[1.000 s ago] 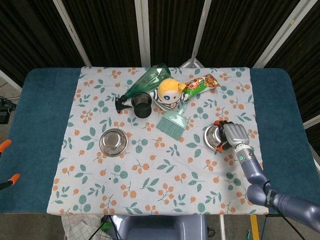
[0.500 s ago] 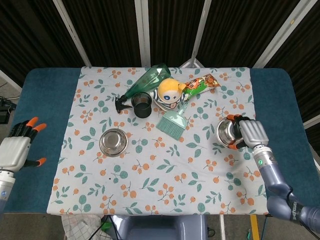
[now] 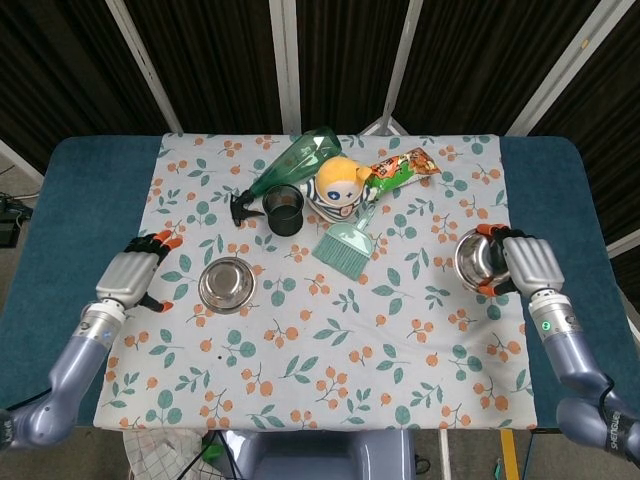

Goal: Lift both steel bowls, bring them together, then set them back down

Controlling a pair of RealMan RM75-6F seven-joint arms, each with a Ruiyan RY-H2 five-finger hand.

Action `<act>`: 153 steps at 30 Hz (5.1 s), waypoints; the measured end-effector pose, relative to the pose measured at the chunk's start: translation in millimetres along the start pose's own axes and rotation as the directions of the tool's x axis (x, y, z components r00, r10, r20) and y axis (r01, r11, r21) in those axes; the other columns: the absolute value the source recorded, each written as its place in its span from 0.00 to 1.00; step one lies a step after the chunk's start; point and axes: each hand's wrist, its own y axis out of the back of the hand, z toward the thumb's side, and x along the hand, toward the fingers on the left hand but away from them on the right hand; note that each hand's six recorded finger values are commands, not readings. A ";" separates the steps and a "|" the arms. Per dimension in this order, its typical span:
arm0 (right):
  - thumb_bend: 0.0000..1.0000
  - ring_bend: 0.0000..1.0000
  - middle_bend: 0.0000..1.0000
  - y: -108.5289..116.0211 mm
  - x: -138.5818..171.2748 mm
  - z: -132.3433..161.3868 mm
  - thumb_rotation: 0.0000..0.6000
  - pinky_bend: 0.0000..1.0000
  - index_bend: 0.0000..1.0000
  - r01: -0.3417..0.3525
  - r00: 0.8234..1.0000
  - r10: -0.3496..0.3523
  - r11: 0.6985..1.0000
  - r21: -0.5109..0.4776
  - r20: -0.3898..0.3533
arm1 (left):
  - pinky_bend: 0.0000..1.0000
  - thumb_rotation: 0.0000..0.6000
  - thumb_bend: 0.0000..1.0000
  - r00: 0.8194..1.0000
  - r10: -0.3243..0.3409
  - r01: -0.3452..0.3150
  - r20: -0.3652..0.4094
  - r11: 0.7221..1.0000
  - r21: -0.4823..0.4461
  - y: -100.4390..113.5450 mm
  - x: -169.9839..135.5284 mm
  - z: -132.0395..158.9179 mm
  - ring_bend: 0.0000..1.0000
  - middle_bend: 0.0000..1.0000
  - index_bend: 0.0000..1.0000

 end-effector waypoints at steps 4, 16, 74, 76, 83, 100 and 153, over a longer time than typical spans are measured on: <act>0.06 0.38 0.26 2.0 -1.8 -7.8 1.00 0.33 0.32 0.006 1.000 -0.006 1.000 -0.001 0.016 | 0.17 1.00 0.14 0.999 -0.032 0.032 0.004 0.999 -0.032 -11.8 18.5 25.8 0.00 0.00 0.13; 0.06 0.38 0.26 5.9 -3.2 -23.3 1.00 0.33 0.32 0.017 0.999 -0.016 1.000 -0.010 0.046 | 0.15 1.00 0.14 0.996 -0.084 0.084 0.031 0.996 0.008 -37.1 46.6 82.8 0.00 0.00 0.13; 0.07 0.38 0.26 5.6 -7.7 -43.7 1.00 0.34 0.32 0.037 0.995 -0.034 0.999 -0.023 0.093 | 0.48 1.00 0.16 0.999 -0.041 0.039 0.017 0.997 0.062 -54.4 68.8 103.4 0.29 0.44 0.51; 0.07 0.38 0.26 5.4 -7.6 -42.2 1.00 0.34 0.32 0.036 0.995 -0.034 0.999 -0.026 0.089 | 0.50 1.00 0.16 1.000 -0.005 0.004 0.025 0.999 0.038 -48.0 68.0 104.2 0.30 0.46 0.52; 0.07 0.38 0.26 7.0 -6.0 -34.0 1.00 0.34 0.32 0.040 0.997 -0.037 0.999 -0.033 0.069 | 0.50 1.00 0.16 0.998 0.048 -0.043 0.032 0.991 -0.123 -34.2 61.8 100.1 0.31 0.47 0.53; 0.06 0.38 0.26 23.5 -3.9 23.6 1.00 0.34 0.33 0.098 0.987 -0.126 0.964 -0.248 -0.102 | 0.49 1.00 0.16 0.980 0.004 0.180 0.198 0.403 -0.897 0.5 38.0 96.5 0.30 0.47 0.53; 0.07 0.38 0.26 12.4 -0.1 214.0 1.00 0.34 0.36 -0.269 0.892 -0.162 0.560 -0.784 -0.422 | 0.44 1.00 0.15 0.873 0.227 0.419 0.432 0.105 -0.902 9.8 28.7 171.0 0.22 0.41 0.50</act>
